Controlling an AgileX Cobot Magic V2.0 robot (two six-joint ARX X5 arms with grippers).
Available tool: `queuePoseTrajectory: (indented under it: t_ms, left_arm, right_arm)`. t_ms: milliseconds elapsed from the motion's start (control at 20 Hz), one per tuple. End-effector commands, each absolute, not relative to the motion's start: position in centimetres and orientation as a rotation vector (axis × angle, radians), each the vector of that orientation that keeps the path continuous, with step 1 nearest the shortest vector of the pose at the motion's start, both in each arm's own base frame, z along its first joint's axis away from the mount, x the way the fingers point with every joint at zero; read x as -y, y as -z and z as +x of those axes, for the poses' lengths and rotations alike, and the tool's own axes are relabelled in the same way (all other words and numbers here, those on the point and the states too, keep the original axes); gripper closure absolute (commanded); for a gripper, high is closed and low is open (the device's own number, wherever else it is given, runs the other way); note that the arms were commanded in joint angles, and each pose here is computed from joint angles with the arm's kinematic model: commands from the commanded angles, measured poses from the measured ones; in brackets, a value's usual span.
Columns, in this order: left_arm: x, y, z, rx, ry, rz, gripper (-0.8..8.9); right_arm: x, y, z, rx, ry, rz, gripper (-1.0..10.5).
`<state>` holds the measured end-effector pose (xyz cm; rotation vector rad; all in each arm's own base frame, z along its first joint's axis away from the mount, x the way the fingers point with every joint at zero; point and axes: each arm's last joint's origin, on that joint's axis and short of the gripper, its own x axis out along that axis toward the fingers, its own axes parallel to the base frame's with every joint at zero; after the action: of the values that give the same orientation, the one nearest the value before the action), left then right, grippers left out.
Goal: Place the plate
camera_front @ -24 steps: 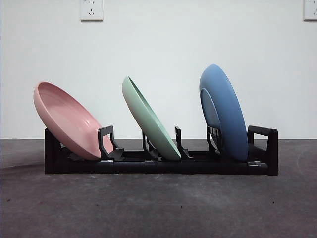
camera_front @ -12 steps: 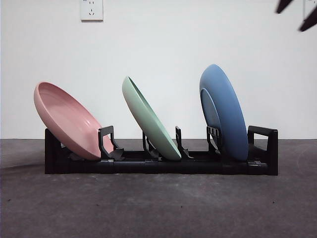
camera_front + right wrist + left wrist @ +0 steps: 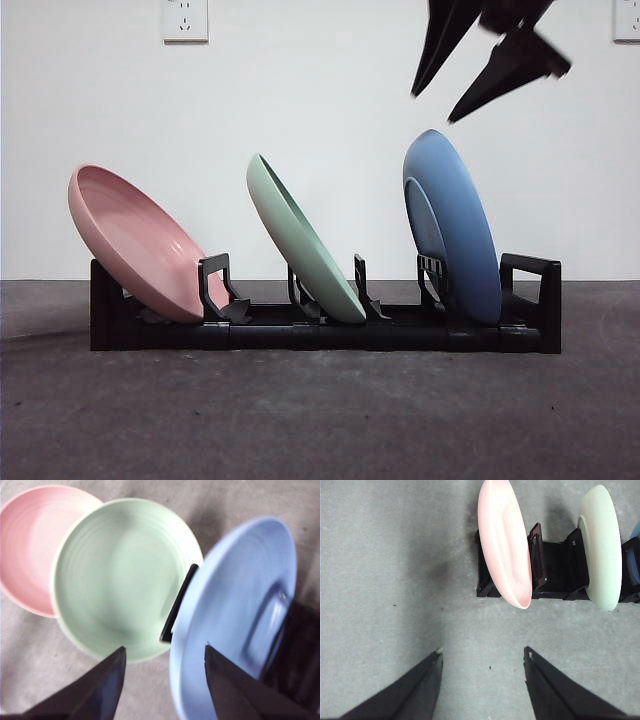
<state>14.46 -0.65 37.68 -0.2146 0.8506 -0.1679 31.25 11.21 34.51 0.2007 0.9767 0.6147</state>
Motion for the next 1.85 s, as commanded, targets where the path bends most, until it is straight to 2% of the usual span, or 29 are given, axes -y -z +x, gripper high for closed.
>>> queuePoseTrajectory:
  t_ms: [50, 150, 300, 400, 650, 850, 1100, 1400, 1550, 1750, 1850]
  left_arm:
    - [0.7, -38.3, 14.6, -0.822, 0.173, -0.203, 5.56]
    - [0.7, -38.3, 14.6, -0.822, 0.173, -0.203, 5.56]
    - [0.7, -38.3, 14.6, -0.822, 0.173, -0.203, 5.56]
    - [0.7, -38.3, 14.6, -0.822, 0.173, -0.203, 5.56]
    - [0.7, -38.3, 14.6, -0.822, 0.173, -0.203, 5.56]
    - [0.7, -38.4, 14.6, -0.819, 0.174, -0.203, 5.56]
    - [0.7, -38.4, 14.6, -0.818, 0.174, -0.203, 5.56]
    - [0.7, -38.4, 14.7, -0.816, 0.174, -0.203, 5.56]
    - [0.7, -38.4, 14.7, -0.816, 0.174, -0.202, 5.56]
    - [0.7, -38.4, 14.7, -0.816, 0.174, -0.202, 5.56]
    - [0.7, -38.4, 14.7, -0.816, 0.174, -0.202, 5.56]
  right_arm:
    - [-11.8, -33.8, 32.5, -0.976, -0.627, 0.188, 7.0]
    - [-12.1, -32.9, 33.2, -0.994, -0.625, 0.185, 7.1]
    - [-12.4, -32.2, 33.6, -1.014, -0.631, 0.178, 8.7]
    - [-12.7, -32.1, 33.6, -1.018, -0.639, 0.172, 9.3]
    - [-12.6, -32.6, 33.3, -1.017, -0.668, 0.204, 9.3]
    - [-12.0, -36.0, 31.2, -0.995, -0.728, 0.233, 9.3]
    - [-11.0, -41.7, 26.7, -0.904, -0.868, 0.236, 9.3]
    - [-9.9, -44.8, 20.3, -0.794, -0.976, 0.109, 9.3]
    - [-9.8, -44.0, 17.7, -0.782, -0.990, 0.074, 9.3]
    - [-9.9, -39.0, 14.4, -0.828, -0.994, 0.006, 9.3]
    - [-9.9, -36.4, 12.9, -0.847, -0.957, -0.062, 9.3]
